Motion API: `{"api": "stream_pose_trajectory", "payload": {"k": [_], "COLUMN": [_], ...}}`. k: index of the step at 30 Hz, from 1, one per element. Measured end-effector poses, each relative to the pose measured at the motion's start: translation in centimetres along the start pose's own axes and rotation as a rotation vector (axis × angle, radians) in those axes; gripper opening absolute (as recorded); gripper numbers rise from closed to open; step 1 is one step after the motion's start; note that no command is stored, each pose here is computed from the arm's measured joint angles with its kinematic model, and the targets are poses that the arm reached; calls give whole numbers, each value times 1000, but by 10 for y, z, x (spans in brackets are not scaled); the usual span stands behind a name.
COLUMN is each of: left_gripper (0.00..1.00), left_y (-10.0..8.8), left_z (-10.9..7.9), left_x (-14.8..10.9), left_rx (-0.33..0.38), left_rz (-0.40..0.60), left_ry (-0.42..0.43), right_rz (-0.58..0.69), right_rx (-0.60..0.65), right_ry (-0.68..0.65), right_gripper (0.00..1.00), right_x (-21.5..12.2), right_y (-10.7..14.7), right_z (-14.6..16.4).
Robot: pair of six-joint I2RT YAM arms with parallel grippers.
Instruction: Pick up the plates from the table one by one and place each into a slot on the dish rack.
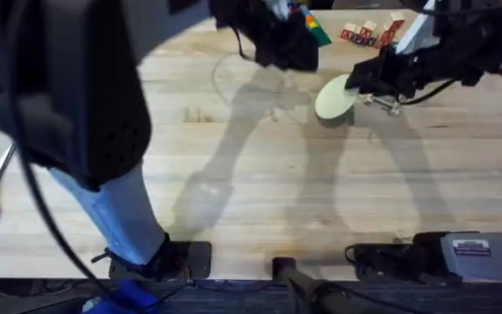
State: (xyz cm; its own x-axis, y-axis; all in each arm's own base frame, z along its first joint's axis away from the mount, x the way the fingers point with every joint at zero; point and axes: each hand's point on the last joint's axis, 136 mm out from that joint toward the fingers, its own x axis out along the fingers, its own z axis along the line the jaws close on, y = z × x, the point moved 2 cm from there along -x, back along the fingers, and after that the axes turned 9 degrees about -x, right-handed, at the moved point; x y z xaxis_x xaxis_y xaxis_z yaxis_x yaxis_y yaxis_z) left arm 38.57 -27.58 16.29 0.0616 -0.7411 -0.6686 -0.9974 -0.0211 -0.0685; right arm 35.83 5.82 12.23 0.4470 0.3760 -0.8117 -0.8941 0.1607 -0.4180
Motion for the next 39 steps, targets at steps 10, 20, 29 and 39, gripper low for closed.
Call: {"api": "stream_pose_trajectory", "payload": {"k": [10, 20, 29, 39], "left_gripper": [40, 197, 776, 993], "left_y": [-12, -24, -26, -22], "left_z": [10, 28, 32, 35], "left_x": [-57, -87, -89, -90], "left_rx": [7, 42, 50, 45], "left_rz": [-97, -193, -206, -190], "left_ry": [-281, -513, -543, -558], "right_rz": [-77, -208, -372, -365], "right_rx": [-159, -514, -873, -1060], "right_ry": [-1, 36, 212, 443], "right_gripper": [31, 31, 30, 30], "right_x": [-26, -90, -166, -221], "right_y": [-34, -78, -97, -91], "right_z": [16, 40, 23, -27]}}
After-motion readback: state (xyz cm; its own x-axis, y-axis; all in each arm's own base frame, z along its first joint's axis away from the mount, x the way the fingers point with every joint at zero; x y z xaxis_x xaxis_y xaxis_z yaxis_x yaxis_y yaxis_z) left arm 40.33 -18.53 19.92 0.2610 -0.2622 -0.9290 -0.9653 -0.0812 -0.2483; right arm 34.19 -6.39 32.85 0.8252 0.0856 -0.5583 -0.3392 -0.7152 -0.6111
